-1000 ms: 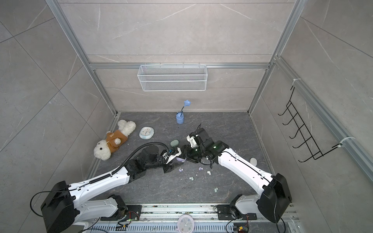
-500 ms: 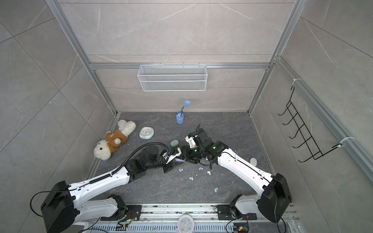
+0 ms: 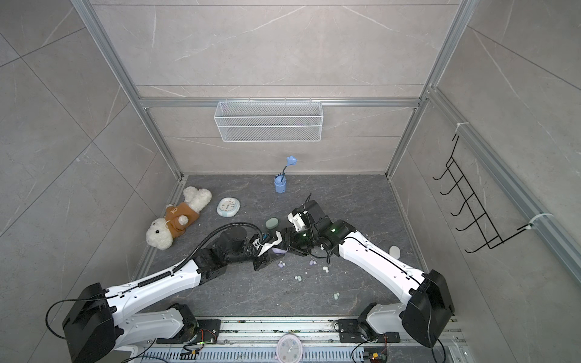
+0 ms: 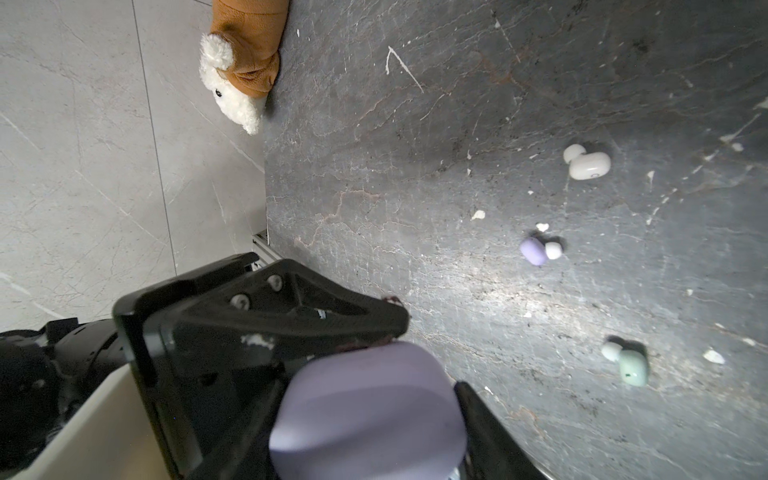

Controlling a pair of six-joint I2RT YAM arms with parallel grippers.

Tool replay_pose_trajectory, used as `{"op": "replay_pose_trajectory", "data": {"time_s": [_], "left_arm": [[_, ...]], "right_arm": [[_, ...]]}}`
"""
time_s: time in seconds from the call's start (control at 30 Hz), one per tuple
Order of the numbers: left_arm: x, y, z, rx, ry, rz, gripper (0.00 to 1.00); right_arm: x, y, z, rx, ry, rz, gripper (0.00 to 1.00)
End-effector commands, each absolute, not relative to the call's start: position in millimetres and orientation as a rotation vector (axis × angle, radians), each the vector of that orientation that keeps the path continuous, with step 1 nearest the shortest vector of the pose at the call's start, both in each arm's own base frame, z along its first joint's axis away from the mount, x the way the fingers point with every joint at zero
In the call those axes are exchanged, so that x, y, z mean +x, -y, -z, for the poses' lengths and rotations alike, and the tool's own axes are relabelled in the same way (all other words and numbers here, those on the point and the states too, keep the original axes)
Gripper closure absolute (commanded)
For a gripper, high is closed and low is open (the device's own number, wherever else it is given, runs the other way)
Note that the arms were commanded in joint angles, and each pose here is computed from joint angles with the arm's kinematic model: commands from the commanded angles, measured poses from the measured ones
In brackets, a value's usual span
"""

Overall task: Insert the wireless bluetooth earbuds into the charging case
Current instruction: 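Grasp the lavender case with the left gripper beside the right gripper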

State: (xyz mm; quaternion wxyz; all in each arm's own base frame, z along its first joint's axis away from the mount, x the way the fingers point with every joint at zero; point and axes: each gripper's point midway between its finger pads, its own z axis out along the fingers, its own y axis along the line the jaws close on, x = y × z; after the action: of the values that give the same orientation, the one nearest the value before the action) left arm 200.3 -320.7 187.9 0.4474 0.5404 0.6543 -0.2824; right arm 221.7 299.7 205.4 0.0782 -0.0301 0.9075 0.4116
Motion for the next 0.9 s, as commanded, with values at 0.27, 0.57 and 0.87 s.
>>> {"op": "replay_pose_trajectory", "data": {"time_s": [0.27, 0.57, 0.87], "left_arm": [[191.4, 325.5, -206.5, 1.358, -1.537, 0.766, 0.58], [191.6, 326.1, -207.8, 1.360, -1.532, 0.765, 0.67], [193.2, 323.5, -208.6, 1.340, -1.537, 0.752, 0.71]], "right_arm": [[220.6, -306.6, -220.5, -0.167, -2.659, -1.284, 0.46], [219.7, -307.7, -219.8, -0.171, -2.662, -1.289, 0.45], [217.1, -300.5, -218.8, -0.159, -2.670, -1.251, 0.27]]}}
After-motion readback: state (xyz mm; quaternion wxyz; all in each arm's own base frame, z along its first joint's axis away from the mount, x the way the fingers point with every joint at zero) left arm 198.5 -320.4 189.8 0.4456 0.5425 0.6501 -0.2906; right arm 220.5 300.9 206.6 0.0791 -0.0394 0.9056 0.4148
